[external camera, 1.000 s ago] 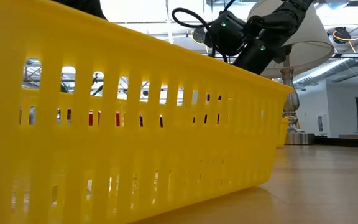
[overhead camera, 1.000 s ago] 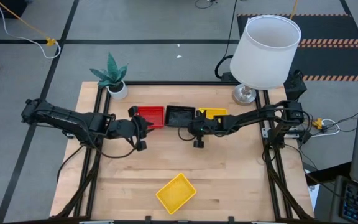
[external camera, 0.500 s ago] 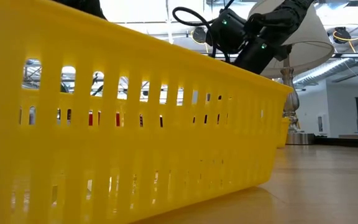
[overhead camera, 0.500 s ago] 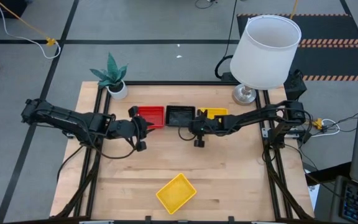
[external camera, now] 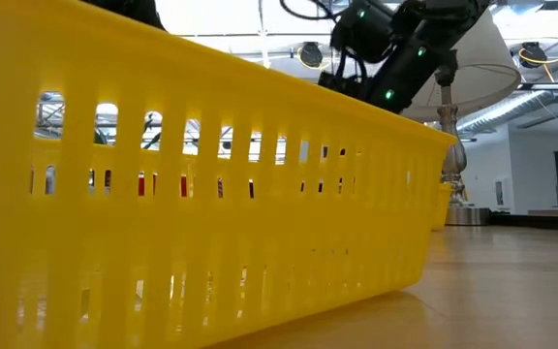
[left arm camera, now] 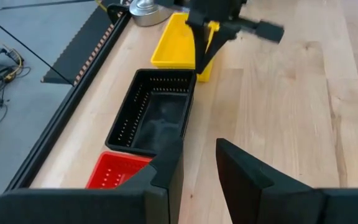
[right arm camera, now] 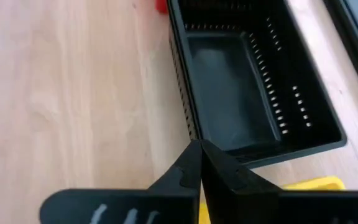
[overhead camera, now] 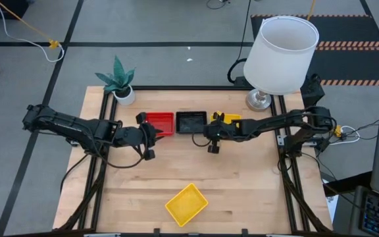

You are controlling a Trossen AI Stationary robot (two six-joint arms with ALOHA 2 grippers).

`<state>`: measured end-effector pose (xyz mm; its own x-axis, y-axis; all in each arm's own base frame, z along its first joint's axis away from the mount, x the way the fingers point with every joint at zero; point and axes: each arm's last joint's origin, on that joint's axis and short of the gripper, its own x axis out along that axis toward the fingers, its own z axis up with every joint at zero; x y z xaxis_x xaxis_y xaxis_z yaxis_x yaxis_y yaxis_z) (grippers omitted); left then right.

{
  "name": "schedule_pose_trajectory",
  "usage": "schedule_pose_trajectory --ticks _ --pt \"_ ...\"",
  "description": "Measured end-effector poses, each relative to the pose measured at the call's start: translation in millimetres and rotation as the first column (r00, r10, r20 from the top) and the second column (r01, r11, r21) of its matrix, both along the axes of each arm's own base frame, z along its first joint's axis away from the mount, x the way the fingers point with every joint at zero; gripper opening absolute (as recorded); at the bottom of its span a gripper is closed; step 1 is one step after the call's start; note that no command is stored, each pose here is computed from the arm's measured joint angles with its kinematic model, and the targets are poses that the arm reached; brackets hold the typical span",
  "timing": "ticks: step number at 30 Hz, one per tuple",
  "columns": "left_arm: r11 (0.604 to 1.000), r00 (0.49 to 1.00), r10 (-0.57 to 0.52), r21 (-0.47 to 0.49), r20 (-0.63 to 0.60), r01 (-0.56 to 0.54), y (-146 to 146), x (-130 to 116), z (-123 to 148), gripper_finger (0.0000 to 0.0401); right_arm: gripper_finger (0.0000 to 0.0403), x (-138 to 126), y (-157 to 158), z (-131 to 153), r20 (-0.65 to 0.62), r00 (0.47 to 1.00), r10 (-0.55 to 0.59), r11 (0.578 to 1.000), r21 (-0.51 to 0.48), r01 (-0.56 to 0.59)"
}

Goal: Stack baskets by color
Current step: Stack the bottom black bin on top of the top black bin, then stack the bottom yellow bin on top of the top yellow bin

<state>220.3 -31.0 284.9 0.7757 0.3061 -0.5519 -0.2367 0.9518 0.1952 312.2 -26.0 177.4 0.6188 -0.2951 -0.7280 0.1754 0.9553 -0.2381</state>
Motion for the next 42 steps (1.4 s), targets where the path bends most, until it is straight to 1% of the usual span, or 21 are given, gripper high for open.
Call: schedule_pose_trajectory --ticks 2,4,6,8,11,14,17,20,26,29,32,37,42 --pt "1.0 1.0 0.0 0.0 -0.001 0.0 0.0 0.0 0.0 0.0097 0.0 -3.7 4.9 8.5 0.021 1.0 0.005 1.0 0.023 -0.006" --pt "1.0 1.0 0.0 0.0 -0.001 0.0 0.0 0.0 -0.1 0.0097 0.0 -8.0 12.7 18.4 0.052 0.998 0.033 0.996 0.085 -0.038" --pt "1.0 1.0 0.0 -0.001 -0.001 0.0 0.0 0.0 -0.1 0.0097 0.0 -13.9 24.6 28.4 0.076 0.993 0.088 0.982 0.162 -0.099" --pt "1.0 1.0 0.0 -0.001 -0.001 0.0 0.0 0.0 0.0 0.0097 0.0001 -19.0 40.5 37.1 0.1 0.983 0.151 0.964 0.204 -0.169" --pt "1.0 1.0 0.002 -0.001 0.0 -0.002 0.5 0.1 0.0 0.0097 0.0005 -25.2 69.1 47.8 0.064 0.97 0.233 0.945 0.219 -0.242" --pt "1.0 1.0 0.001 0.002 0.005 -0.001 0.8 0.5 0.5 0.0097 0.0013 -25.7 100.0 61.9 0.041 0.945 0.324 0.919 0.224 -0.325" --pt "1.0 1.0 -0.003 0.006 0.009 0.003 0.8 0.9 1.0 0.0097 0.0023 -18.2 129.6 76.3 0.047 0.922 0.384 0.893 0.235 -0.384" --pt "1.0 1.0 -0.01 0.016 0.005 0.01 0.7 0.9 0.9 0.0097 0.0034 -9.3 156.9 86.3 0.017 0.895 0.445 0.868 0.24 -0.436" --pt "0.998 0.999 -0.032 0.047 -0.005 0.032 0.7 1.1 1.2 0.0097 0.0061 13.4 204.5 81.1 -0.098 0.826 0.555 0.821 0.225 -0.525" --pt "0.997 0.999 -0.041 0.061 -0.011 0.042 0.7 1.1 1.1 0.0097 0.0077 24.6 220.8 76.2 -0.127 0.797 0.591 0.8 0.216 -0.559" --pt "0.996 0.999 -0.05 0.074 -0.017 0.051 0.7 1.1 1.1 0.0097 0.0094 35.8 229.0 67.0 -0.172 0.782 0.599 0.797 0.221 -0.562" --pt "0.995 0.998 -0.055 0.084 -0.017 0.057 1.0 1.4 1.4 0.0097 0.0124 50.6 239.8 58.2 -0.168 0.756 0.632 0.767 0.273 -0.58" --pt "0.994 0.998 -0.059 0.096 -0.004 0.059 1.8 2.6 2.9 0.0097 0.0147 51.8 243.8 50.6 -0.189 0.746 0.638 0.763 0.283 -0.581"
